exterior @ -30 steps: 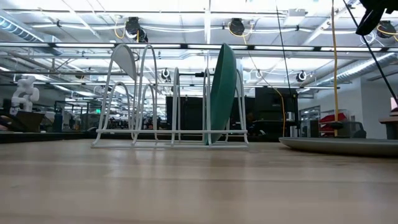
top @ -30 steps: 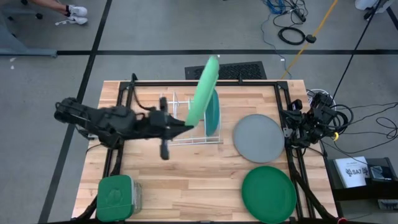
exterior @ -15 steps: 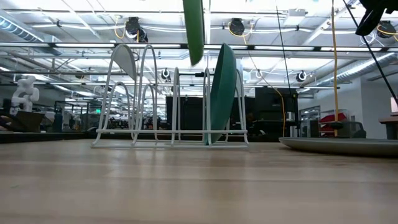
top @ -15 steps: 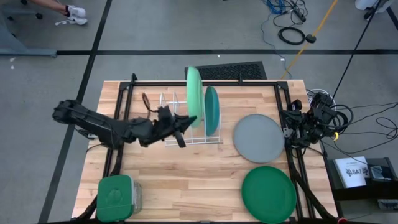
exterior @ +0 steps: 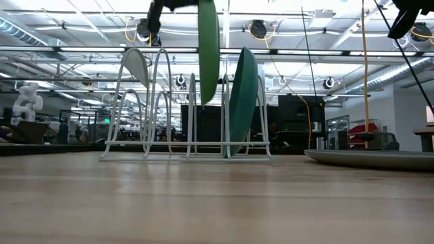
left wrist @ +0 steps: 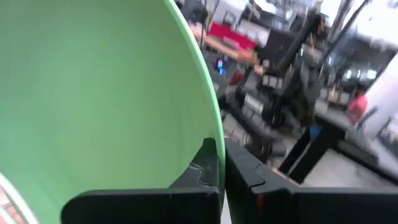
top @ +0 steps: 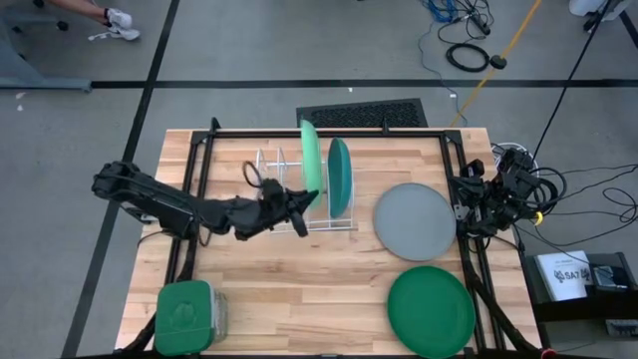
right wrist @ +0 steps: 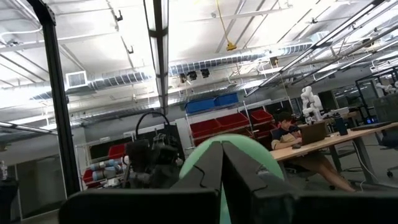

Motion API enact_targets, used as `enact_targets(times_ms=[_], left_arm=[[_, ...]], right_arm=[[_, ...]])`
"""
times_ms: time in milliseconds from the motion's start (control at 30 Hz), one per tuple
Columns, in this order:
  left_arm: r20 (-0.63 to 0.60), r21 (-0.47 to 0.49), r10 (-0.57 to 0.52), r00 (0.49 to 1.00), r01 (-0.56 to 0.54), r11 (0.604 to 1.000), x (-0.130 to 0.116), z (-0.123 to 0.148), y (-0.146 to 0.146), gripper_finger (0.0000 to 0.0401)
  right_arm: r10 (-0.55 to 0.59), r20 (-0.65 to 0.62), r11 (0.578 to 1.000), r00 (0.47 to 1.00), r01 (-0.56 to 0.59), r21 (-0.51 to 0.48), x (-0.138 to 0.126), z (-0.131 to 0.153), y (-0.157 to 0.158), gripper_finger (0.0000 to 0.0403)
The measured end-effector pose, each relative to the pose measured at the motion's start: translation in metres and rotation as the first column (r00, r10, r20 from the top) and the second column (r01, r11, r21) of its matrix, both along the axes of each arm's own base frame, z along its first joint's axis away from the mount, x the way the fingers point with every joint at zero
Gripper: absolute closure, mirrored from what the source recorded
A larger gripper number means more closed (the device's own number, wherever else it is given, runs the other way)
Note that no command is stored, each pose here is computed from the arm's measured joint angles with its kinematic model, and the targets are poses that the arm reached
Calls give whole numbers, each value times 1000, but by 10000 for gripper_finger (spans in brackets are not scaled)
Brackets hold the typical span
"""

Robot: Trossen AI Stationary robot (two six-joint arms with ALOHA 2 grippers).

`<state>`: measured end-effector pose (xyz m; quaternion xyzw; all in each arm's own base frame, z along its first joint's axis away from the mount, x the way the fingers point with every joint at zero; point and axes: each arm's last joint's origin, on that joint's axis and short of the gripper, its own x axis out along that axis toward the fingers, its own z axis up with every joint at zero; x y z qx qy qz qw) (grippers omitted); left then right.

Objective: Sort dishes
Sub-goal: Put the light green plate into the dish rack

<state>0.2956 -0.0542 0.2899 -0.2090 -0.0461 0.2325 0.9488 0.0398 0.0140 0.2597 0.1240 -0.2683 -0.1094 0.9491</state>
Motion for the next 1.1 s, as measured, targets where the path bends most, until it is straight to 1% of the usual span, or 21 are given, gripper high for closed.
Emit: enact_targets(times_ms=[233,367,533,667,833,1100], left_arm=[[-49,-9,12,999,-12,1000,17,-23,4,401],[-43,-39,24,999,-25,999,25,-34,6,401],[-82,-48,41,996,-45,998,33,-51,8,401],[-78,-62,40,996,-45,997,36,-56,8,401],[-100,-58,38,994,-44,997,39,-63,7,401],[-124,-51,28,992,-34,998,40,-67,6,401]], right_arm=[[-2,-3,1000,1000,2,-6,0,0,0,403],[-3,-5,1000,1000,3,-7,0,0,0,403],[-4,-8,1000,1000,4,-9,0,0,0,403],[-6,-10,1000,1000,6,-10,0,0,0,403],[-6,-9,1000,1000,6,-10,0,0,0,403],[-6,-9,1000,1000,6,-10,0,0,0,403]])
